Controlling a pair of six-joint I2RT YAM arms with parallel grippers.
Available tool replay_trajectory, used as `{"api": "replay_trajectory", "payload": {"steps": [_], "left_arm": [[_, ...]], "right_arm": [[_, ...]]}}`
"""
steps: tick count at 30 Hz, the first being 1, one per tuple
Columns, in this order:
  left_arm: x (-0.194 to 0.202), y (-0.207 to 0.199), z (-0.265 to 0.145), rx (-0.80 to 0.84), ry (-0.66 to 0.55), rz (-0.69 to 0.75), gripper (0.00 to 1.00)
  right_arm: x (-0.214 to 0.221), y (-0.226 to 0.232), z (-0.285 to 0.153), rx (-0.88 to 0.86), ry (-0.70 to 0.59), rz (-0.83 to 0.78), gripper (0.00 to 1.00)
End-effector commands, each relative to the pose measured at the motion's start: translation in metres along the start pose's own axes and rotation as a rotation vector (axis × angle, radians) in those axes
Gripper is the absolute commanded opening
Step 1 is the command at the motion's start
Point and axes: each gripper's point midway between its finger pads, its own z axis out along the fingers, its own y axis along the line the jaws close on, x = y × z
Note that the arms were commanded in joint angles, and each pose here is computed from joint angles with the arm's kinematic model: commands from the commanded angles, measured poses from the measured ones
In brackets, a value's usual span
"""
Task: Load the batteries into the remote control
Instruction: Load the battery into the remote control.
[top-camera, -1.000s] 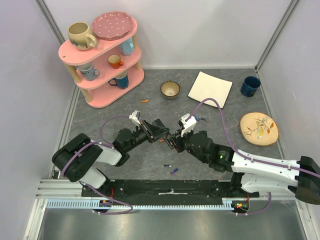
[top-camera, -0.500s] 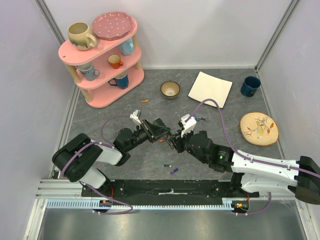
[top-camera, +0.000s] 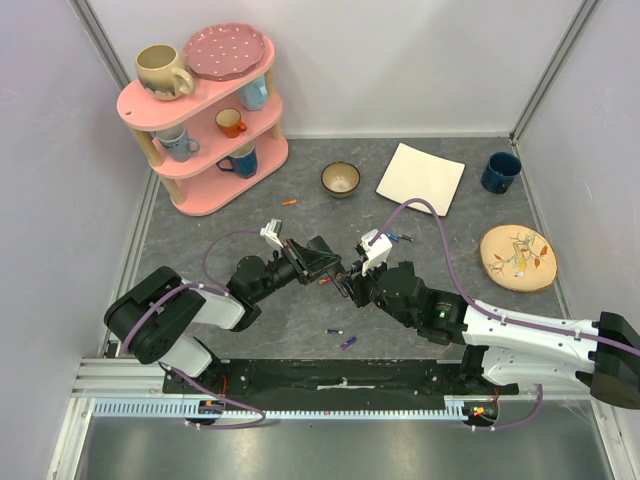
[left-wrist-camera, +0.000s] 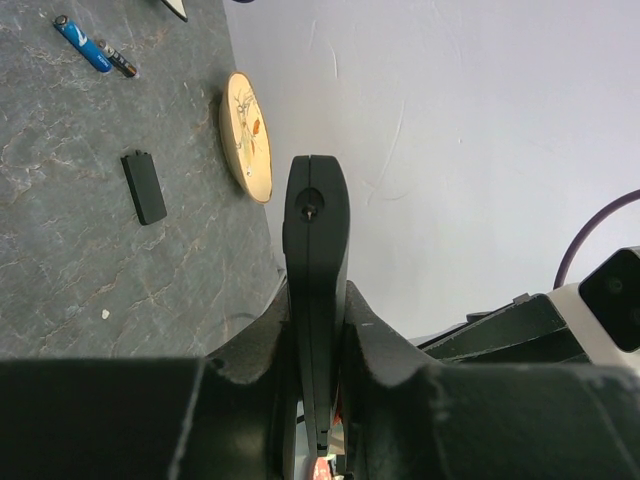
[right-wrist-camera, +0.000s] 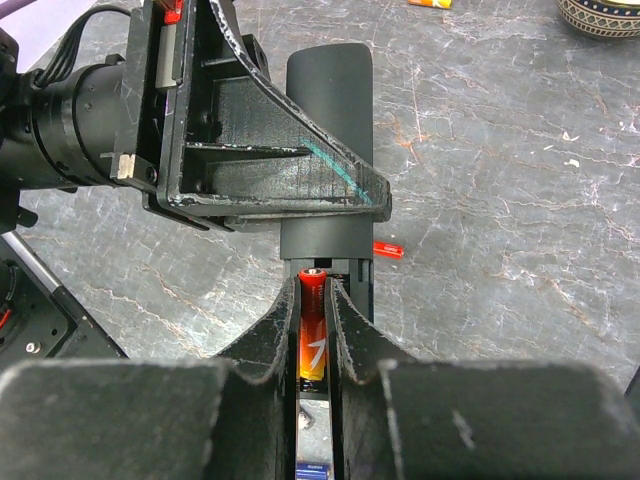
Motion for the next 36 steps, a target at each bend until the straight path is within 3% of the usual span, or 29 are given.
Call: {"api": "replay_trajectory", "payload": {"steps": [1,36], "left_arm": [[-0.017,-0.093,-0.005,0.354,-0.085,0.116,0.02],[-0.025,-0.117,-0.011,0.415,-0.142,0.168,0.02]], "right_arm": [[0.006,0.002,-0.003,-0.013,0.027,-0.005,0.0],[0.036,0.021,0.01,-0.08,0.156,0.01,0.0]]}}
